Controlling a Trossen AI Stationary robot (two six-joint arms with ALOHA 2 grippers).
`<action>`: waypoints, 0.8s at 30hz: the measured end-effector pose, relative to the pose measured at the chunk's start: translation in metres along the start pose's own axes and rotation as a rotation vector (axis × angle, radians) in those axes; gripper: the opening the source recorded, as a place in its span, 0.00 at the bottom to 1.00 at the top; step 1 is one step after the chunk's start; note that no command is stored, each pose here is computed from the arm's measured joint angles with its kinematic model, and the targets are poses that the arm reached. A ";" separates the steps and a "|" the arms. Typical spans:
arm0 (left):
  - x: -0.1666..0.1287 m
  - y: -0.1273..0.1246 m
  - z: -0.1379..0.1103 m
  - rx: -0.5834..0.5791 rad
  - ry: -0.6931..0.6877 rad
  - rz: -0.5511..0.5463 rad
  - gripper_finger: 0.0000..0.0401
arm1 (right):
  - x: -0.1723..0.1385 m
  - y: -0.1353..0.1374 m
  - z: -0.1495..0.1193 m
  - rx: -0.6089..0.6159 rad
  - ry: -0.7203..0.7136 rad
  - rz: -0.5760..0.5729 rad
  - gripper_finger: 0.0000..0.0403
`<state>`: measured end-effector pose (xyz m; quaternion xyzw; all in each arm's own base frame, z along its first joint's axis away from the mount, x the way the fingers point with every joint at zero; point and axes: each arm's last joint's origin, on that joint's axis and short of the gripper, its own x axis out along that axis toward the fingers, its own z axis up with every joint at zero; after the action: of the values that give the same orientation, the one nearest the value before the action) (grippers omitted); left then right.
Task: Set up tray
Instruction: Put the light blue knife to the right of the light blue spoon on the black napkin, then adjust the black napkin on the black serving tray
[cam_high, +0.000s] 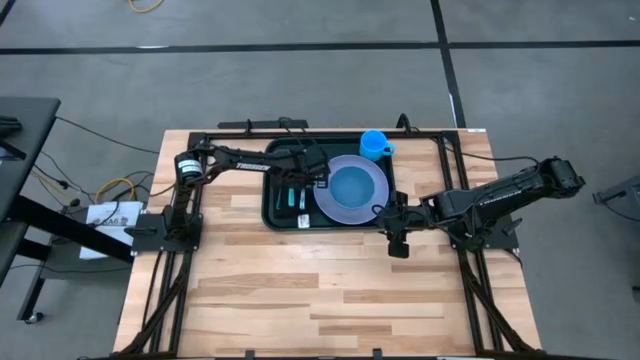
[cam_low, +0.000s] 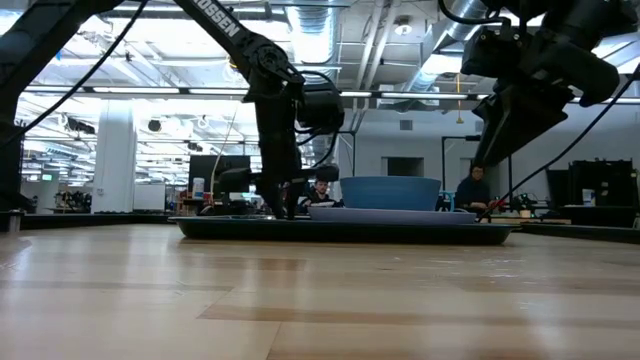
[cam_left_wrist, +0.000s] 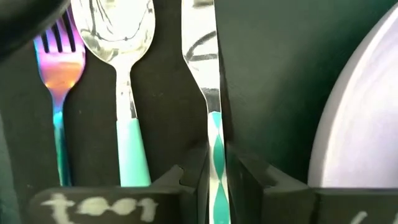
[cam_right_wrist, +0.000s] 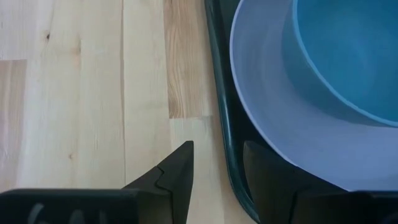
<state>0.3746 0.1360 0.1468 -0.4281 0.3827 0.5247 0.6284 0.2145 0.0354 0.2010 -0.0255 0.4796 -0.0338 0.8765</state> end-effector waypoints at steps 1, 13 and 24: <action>0.000 0.000 -0.001 0.007 -0.011 0.007 0.12 | 0.000 0.000 0.000 0.000 0.001 0.000 0.33; 0.000 0.000 -0.001 0.031 -0.006 0.008 0.27 | 0.000 0.000 0.000 0.000 0.000 0.000 0.33; -0.001 -0.001 -0.005 0.038 0.054 -0.022 0.35 | 0.000 0.000 0.000 0.000 0.000 0.000 0.33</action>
<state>0.3756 0.1314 0.1460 -0.4343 0.4047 0.4989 0.6314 0.2145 0.0354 0.2009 -0.0257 0.4797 -0.0337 0.8764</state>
